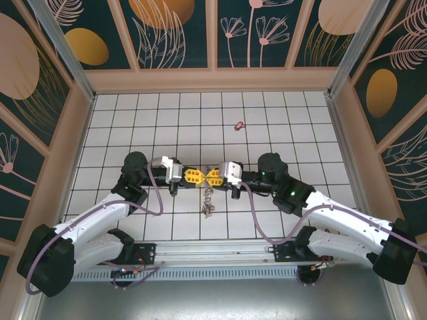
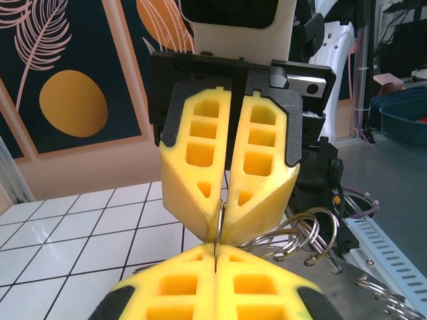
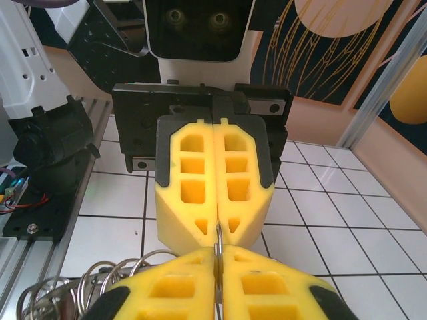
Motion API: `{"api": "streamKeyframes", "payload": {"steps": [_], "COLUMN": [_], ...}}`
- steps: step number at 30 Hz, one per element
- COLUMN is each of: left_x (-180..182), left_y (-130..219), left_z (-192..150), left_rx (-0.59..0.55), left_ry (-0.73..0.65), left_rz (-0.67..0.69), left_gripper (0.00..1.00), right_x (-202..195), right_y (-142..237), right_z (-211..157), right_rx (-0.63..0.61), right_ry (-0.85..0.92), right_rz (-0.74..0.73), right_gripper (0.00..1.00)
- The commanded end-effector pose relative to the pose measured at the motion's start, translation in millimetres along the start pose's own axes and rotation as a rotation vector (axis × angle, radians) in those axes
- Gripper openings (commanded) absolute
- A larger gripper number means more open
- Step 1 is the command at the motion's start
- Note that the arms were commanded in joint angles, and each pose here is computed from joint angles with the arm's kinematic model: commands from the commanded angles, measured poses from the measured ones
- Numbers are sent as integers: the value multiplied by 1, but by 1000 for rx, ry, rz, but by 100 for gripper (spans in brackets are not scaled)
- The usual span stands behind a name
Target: Put the keys on the keyring
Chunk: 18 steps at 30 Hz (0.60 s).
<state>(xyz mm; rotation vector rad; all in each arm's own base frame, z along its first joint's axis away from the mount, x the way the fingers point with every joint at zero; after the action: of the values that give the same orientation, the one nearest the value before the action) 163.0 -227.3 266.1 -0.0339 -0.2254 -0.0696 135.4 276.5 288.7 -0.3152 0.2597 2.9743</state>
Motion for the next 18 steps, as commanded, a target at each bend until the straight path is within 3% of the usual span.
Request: {"api": "streamKeyframes", "payload": {"steps": [1, 5, 15, 18], "left_x": [-3, -3, -1, -1], "left_y": [-1, -1, -1, -1], "left_z": [13, 15, 18, 17], "left_rx": [-49, -60, -75, -75], "left_ry": [-64, -67, -77, -79], "left_rz": [-17, -10, -5, -7], "left_gripper": [0, 0, 0, 0], "right_x": [0, -1, -1, 0], "right_y": [-3, -3, 4, 4], "right_z": [-3, -8, -13, -12], "right_rx": [-3, 9, -2, -3], "right_ry": [1, -14, -34, -32], "right_rz": [11, 3, -14, -6], "right_gripper": [9, 19, 21, 17]}}
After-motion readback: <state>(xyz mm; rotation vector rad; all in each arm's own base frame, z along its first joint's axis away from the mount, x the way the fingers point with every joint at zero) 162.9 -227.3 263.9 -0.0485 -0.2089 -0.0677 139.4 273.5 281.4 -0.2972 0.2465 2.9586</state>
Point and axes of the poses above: each hand's point on the last joint's axis, 136 mm out from that joint toward the fingers, its own y axis back along the fingers, its own x axis along the line the jaws close on, z = x × y, the point moved 5 cm from there along y, back along the fingers, and after that the axes turned 4 degrees about -y, right-handed, at the moved point
